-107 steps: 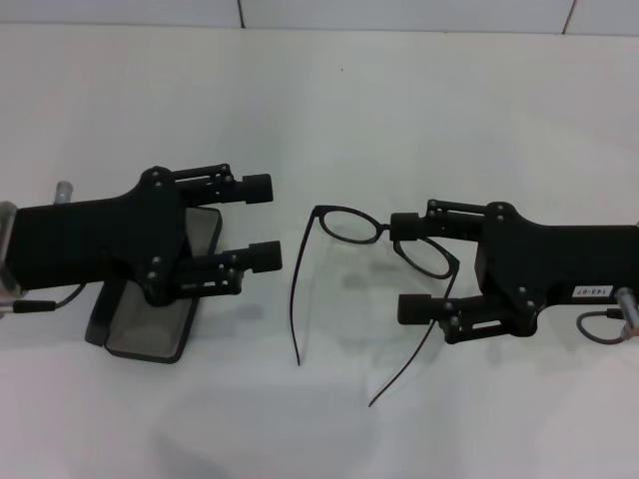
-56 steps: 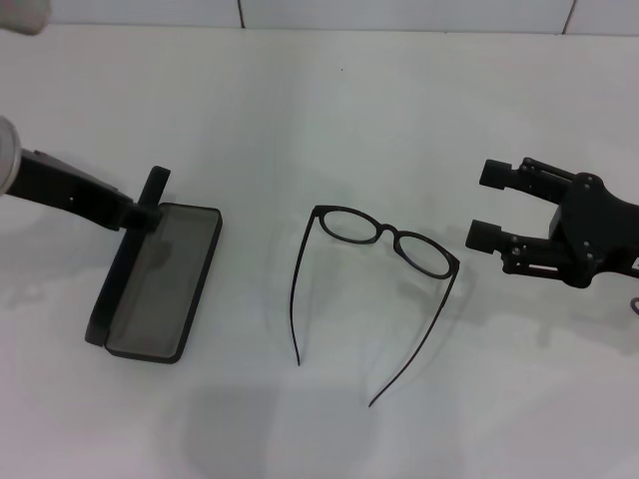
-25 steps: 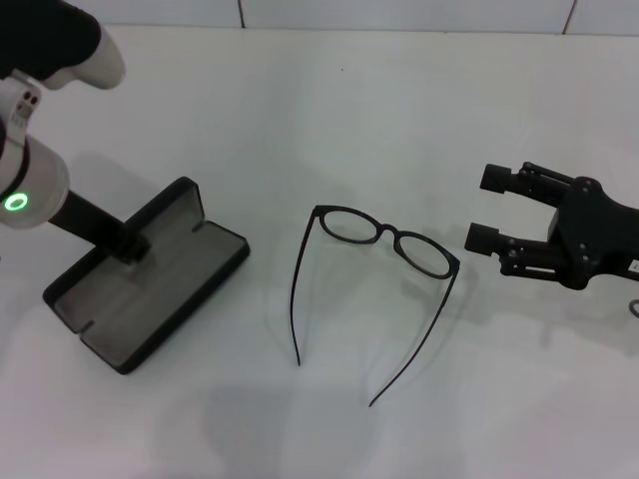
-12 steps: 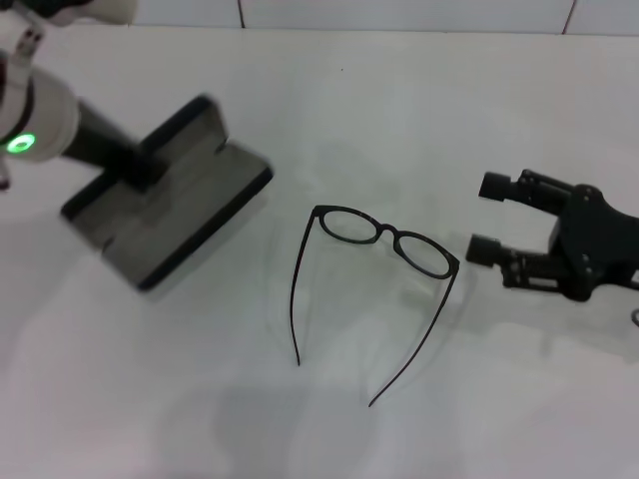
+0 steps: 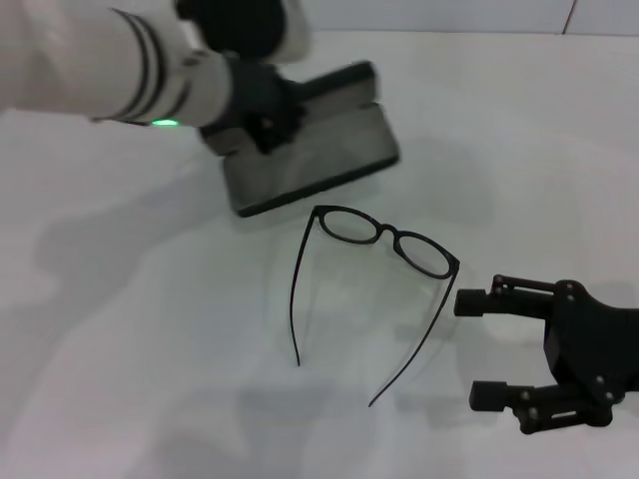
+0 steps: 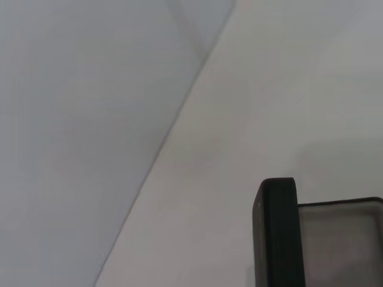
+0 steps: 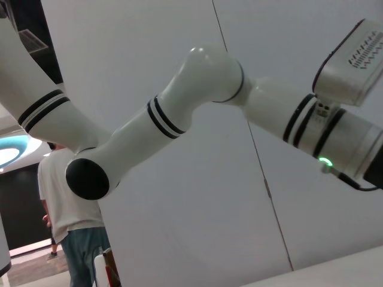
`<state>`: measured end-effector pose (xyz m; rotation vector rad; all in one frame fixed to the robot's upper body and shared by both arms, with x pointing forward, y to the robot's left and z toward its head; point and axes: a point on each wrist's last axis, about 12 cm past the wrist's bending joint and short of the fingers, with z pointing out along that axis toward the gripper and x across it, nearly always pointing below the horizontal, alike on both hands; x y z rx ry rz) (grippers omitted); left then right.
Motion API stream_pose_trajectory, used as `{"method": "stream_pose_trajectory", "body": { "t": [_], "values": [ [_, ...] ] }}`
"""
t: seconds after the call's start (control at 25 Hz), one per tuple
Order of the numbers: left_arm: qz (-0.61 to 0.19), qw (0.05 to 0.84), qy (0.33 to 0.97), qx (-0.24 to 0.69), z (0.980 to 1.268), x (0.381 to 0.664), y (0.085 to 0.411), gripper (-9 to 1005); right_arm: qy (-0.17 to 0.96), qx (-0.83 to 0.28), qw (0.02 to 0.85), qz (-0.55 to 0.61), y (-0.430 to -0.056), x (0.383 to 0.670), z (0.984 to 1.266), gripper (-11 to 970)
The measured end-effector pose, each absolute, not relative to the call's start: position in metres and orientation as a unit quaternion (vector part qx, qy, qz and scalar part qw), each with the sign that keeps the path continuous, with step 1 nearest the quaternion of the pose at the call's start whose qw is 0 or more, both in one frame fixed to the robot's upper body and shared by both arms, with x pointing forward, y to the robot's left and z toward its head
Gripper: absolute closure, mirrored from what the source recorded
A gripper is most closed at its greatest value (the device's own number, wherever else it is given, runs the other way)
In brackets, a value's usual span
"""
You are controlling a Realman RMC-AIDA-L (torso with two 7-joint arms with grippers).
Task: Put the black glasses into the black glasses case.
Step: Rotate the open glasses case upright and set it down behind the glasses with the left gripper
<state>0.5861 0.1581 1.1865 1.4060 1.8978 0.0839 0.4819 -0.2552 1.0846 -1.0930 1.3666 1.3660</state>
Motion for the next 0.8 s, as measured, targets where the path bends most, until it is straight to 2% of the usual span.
{"method": "stream_pose_trajectory", "body": {
  "t": [0.12,0.24,0.56,0.8],
  "values": [
    [0.023,0.390,0.687,0.613,1.171,0.587,0.139,843,0.553,-0.437,0.445,0.552,-0.256,0.480,1.083,112],
    [0.028,0.392,0.668,0.632,1.162,0.587,0.130,850,0.556,-0.432,0.447,0.552,-0.258,0.478,1.082,112],
    [0.039,0.396,0.639,0.659,1.149,0.588,0.110,870,0.560,-0.420,0.460,0.546,-0.263,0.477,1.081,116],
    [0.042,0.403,0.635,0.657,1.149,0.589,0.109,975,0.561,-0.418,0.465,0.543,-0.264,0.478,1.082,115]
  ]
}}
